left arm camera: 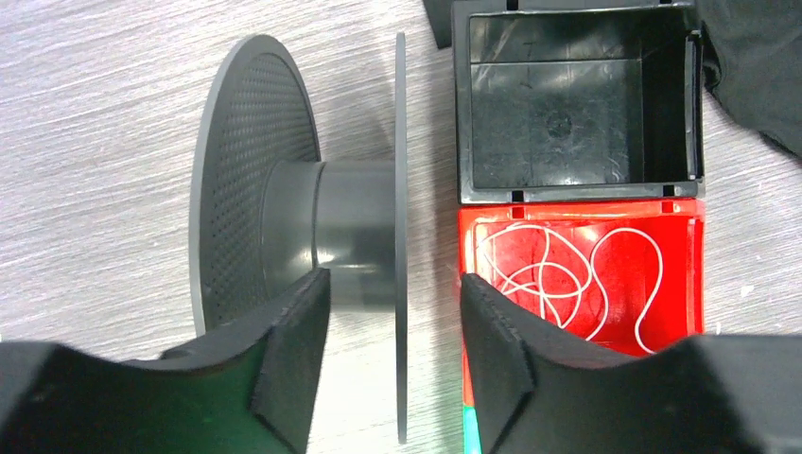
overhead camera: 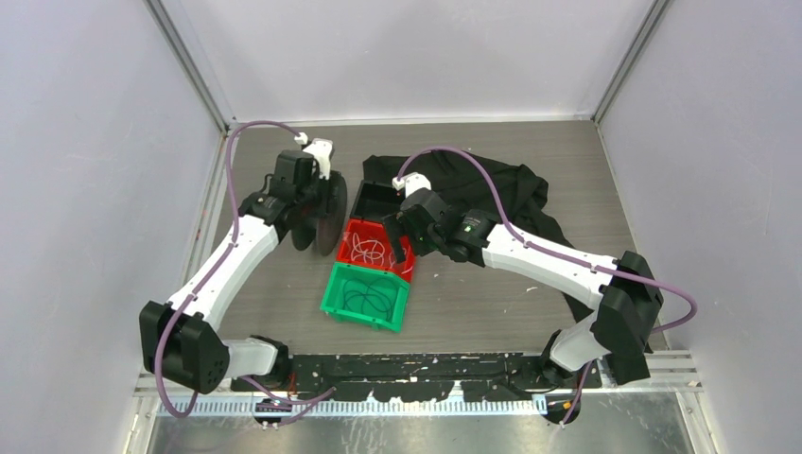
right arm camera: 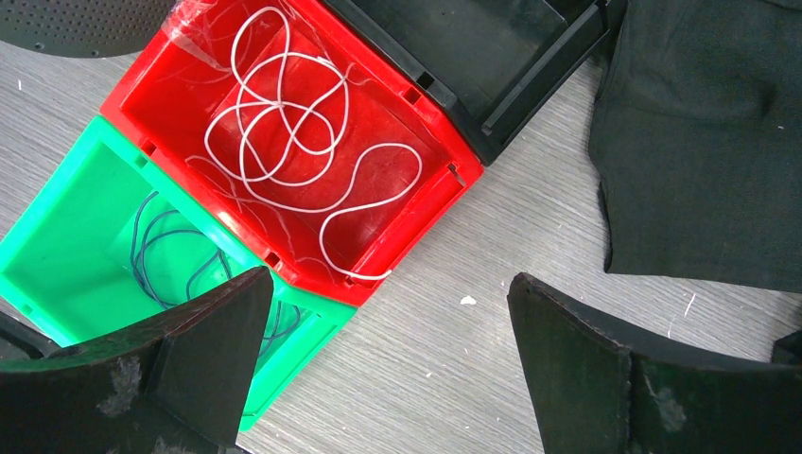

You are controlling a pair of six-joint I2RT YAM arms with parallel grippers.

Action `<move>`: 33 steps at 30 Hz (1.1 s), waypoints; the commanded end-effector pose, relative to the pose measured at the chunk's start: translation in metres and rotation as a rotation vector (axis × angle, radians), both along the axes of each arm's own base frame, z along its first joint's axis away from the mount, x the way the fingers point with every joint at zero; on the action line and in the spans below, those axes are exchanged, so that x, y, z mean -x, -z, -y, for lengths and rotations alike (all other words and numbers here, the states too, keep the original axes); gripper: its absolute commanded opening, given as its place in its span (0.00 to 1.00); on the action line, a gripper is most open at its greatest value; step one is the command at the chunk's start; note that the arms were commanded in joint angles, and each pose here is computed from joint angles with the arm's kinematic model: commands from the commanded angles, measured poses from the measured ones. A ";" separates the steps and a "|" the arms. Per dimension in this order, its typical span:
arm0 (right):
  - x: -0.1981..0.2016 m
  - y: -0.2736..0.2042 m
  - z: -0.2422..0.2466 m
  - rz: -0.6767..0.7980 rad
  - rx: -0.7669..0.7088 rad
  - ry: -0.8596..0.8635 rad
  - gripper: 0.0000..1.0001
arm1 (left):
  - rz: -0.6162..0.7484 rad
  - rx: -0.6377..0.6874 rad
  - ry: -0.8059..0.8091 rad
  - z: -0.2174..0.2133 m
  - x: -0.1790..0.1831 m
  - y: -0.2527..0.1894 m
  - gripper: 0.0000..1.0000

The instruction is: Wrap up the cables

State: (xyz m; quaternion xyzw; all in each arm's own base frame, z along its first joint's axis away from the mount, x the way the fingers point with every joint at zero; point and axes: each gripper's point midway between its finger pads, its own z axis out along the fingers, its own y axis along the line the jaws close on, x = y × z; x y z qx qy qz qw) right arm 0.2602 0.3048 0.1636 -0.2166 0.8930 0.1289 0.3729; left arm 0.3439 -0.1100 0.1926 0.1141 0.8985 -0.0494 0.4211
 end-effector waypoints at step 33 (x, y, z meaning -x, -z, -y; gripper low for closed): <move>-0.009 -0.023 -0.012 0.035 -0.075 0.016 1.00 | 0.162 0.181 -0.648 -0.039 -0.008 -0.040 0.00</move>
